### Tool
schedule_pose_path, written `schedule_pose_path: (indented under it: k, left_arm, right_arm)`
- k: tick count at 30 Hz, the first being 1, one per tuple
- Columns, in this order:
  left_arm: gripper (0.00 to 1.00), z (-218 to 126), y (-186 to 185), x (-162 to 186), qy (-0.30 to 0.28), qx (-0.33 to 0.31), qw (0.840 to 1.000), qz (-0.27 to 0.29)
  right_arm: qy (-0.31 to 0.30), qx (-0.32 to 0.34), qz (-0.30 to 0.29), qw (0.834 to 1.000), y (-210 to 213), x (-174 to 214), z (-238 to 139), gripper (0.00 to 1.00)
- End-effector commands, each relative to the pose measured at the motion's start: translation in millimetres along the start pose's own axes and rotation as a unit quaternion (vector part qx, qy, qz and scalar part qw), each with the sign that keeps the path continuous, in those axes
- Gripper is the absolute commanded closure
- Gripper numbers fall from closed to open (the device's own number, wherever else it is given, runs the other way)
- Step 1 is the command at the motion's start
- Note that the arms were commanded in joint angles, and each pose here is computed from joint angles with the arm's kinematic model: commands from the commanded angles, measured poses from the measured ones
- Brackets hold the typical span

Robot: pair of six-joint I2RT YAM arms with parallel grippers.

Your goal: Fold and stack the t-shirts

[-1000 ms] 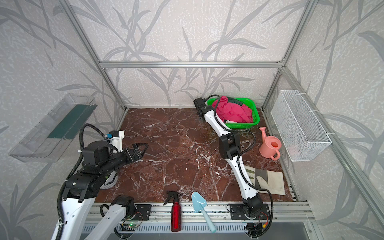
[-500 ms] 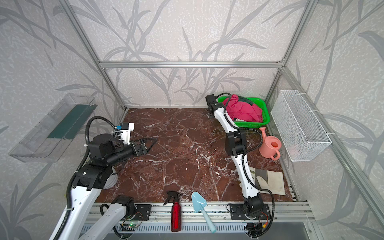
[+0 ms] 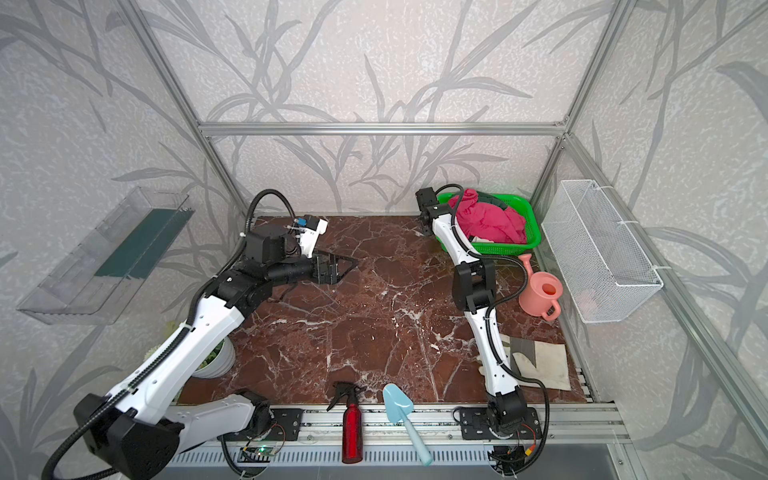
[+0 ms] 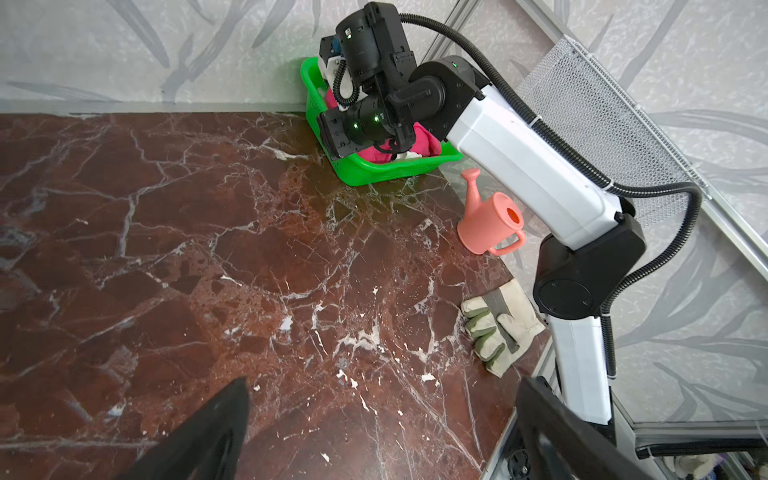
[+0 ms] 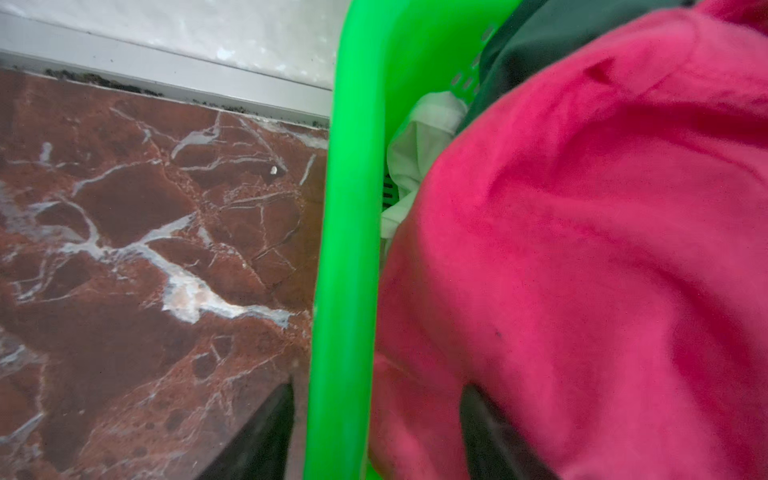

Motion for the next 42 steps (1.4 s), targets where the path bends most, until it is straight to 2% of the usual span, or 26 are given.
schedule_pose_path:
  k: [1,5,9,16,22,27,29,31,32,36,42]
  left_arm:
    - [0.01,16,2,-8,0.006,-0.004,0.999,0.042]
    - [0.01,38,8,-4,0.029,-0.002,0.999,0.04]
    - [0.01,53,12,12,0.041,0.001,0.999,0.031]
    - [0.01,52,12,15,0.045,0.002,0.999,0.027]
    - [0.01,52,11,15,0.047,0.005,0.999,0.025]
    - [0.01,52,12,16,0.049,0.002,0.998,0.026]
    - [0.01,52,12,16,0.05,0.001,0.998,0.026]
    - [0.01,52,12,16,0.051,0.001,0.998,0.025]
    - [0.01,53,13,16,0.051,0.001,0.998,0.025]
    - [0.01,53,12,16,0.052,0.001,0.998,0.024]
    - [0.01,52,10,15,0.051,0.007,0.998,0.02]
  right_arm:
    - [-0.069,-0.009,0.024,0.997,-27,-48,-65,0.25]
    - [-0.07,-0.008,0.08,0.994,-57,-55,-77,0.25]
    - [-0.037,-0.013,0.142,0.989,-92,-48,-61,0.27]
    - [-0.02,0.001,0.153,0.988,-119,-43,-37,0.29]
    - [0.004,-0.006,0.178,0.984,-128,-32,-15,0.42]
    - [0.024,-0.011,0.182,0.983,-125,-21,-2,0.45]
    - [0.029,-0.015,0.181,0.983,-123,-18,1,0.55]
    - [0.029,-0.018,0.184,0.982,-122,-18,1,0.74]
    - [0.028,-0.019,0.184,0.982,-121,-19,0,0.81]
    - [0.011,-0.029,0.18,0.983,-124,-30,-16,0.98]
    - [-0.057,-0.007,0.162,0.985,-137,-64,-77,1.0]
Point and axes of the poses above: each gripper's point midway between its finger pads, its own z axis out along the fingers, its own y axis along the line the jaws close on, x = y × z, the point moved 3 cm from there along -z, back along the fingers, and after that the axes turned 6 degrees about z, right-handed, at the moved point
